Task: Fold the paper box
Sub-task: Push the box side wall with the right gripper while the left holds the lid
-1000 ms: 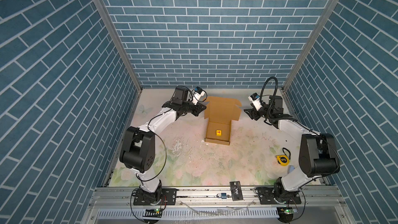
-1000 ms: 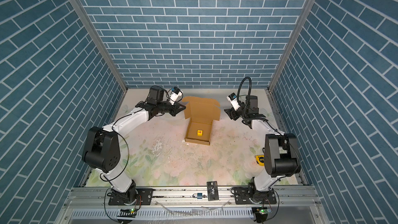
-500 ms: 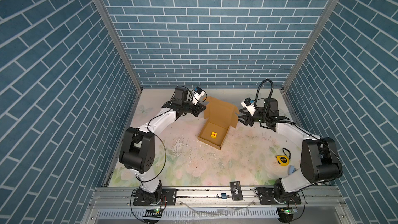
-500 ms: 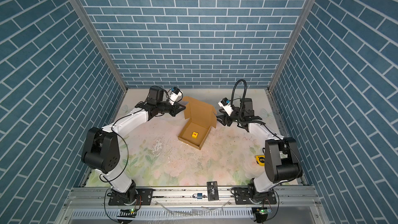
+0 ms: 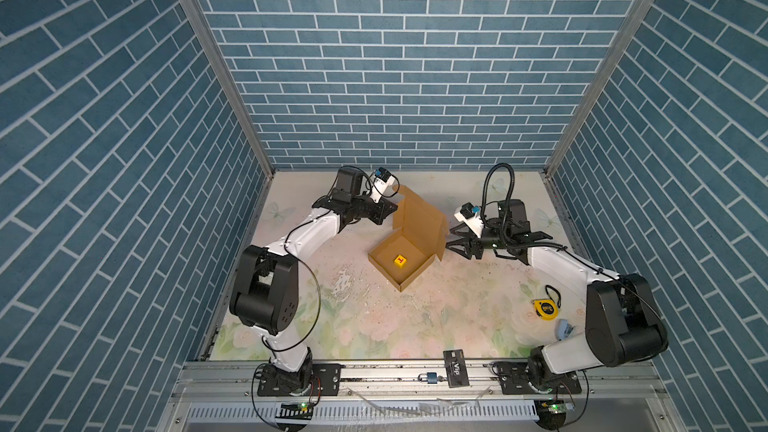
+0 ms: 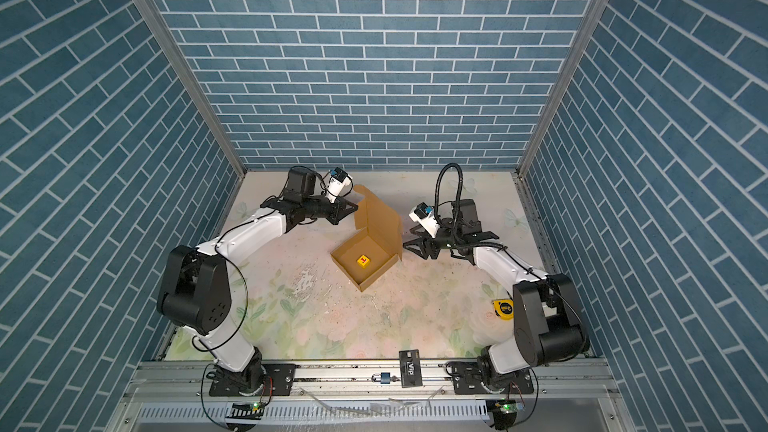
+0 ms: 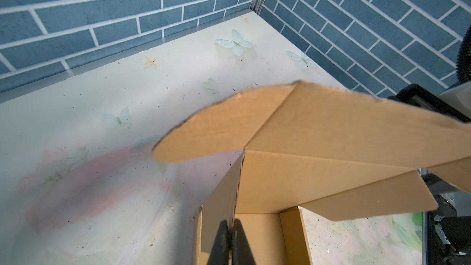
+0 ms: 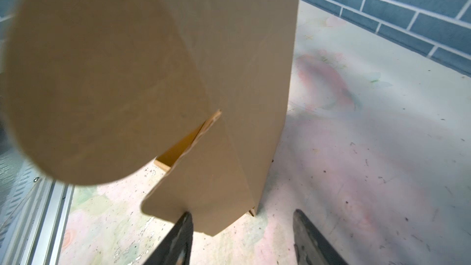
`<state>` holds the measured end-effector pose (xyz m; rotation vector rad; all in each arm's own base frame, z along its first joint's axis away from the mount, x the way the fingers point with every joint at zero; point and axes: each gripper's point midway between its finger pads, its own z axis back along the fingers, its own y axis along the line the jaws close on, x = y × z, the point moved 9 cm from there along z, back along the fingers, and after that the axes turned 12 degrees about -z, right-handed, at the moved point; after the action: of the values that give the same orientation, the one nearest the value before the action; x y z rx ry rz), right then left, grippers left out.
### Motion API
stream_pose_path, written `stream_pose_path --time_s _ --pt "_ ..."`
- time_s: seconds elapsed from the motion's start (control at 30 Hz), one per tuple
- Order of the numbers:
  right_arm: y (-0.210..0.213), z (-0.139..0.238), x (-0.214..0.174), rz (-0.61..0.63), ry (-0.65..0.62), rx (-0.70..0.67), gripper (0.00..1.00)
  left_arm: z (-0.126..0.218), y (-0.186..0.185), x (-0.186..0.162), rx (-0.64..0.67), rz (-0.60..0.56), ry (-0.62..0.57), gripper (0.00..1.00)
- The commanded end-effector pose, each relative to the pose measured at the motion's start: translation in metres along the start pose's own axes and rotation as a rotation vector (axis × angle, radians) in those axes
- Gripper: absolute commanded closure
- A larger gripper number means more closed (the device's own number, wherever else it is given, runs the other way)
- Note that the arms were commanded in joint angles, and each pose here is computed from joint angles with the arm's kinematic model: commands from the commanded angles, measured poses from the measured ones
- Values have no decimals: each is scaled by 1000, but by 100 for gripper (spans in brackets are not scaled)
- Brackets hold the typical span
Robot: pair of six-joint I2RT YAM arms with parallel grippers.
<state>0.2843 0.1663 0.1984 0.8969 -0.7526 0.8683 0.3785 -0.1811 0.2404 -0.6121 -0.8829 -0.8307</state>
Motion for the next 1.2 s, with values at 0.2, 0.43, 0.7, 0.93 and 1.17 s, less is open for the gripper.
stream_pose_path --time_s 0.2,0.43,0.7,0.93,1.17 --pt "7 -23 12 58 -33 16 40 -6 -11 1 -30 -20 7 93" --pt "14 -36 16 85 -65 -6 41 -6 -14 -2 -32 -15 11 93" --pt "26 -54 10 99 -52 -7 44 -4 -16 -10 -34 4 23 93" --pt "43 -47 -4 93 -25 37 38 -2 -15 -11 -13 1 34 93" --pt "58 -55 4 120 -74 4 36 -1 -16 -10 -17 4 30 93"
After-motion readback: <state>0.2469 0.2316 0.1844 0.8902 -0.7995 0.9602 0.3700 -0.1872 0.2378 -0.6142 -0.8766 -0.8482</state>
